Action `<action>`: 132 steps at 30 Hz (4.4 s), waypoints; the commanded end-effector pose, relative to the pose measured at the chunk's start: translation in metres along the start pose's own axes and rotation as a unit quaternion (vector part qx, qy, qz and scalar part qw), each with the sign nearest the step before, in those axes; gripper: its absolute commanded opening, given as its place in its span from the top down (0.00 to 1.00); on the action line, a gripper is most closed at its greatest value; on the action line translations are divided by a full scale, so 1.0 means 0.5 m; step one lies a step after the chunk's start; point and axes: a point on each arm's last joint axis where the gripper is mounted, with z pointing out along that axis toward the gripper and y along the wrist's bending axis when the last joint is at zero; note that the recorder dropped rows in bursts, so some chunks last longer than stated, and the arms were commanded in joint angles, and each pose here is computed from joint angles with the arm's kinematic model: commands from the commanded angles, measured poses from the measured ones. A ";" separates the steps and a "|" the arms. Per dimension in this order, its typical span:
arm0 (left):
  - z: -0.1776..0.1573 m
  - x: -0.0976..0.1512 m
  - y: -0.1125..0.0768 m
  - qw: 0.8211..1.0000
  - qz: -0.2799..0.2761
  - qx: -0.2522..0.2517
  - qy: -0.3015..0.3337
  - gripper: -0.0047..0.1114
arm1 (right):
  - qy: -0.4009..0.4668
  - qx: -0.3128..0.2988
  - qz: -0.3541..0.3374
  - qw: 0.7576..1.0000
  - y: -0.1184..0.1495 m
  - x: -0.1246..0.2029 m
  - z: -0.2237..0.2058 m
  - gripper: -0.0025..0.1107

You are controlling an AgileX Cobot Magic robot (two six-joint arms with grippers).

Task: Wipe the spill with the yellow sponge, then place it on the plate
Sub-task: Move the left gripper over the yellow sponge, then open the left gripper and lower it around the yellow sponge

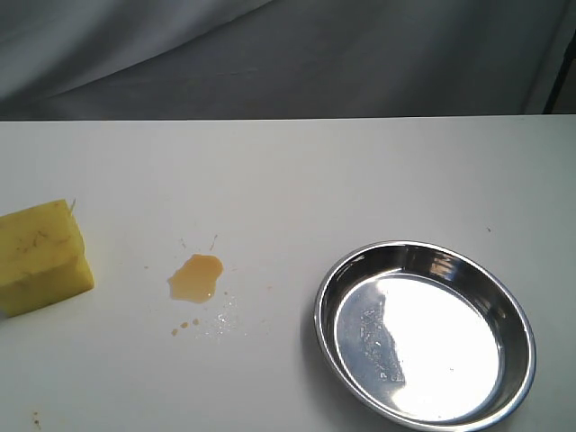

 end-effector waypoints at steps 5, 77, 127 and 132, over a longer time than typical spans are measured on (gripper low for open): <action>0.134 0.020 -0.007 0.980 0.043 -0.006 0.196 0.96 | -0.004 0.003 0.004 1.000 -0.002 0.000 0.000 0.98; 0.351 0.186 -0.033 0.948 0.061 -0.006 0.313 0.22 | -0.004 0.003 0.004 1.000 -0.002 0.000 0.000 0.98; 0.399 0.219 0.073 0.927 -0.003 -0.082 0.366 0.06 | -0.004 0.003 0.004 1.000 -0.002 0.000 0.000 0.98; 0.401 0.216 0.074 0.930 0.009 -0.082 0.359 0.06 | -0.004 0.003 0.004 1.000 -0.002 0.000 0.000 0.98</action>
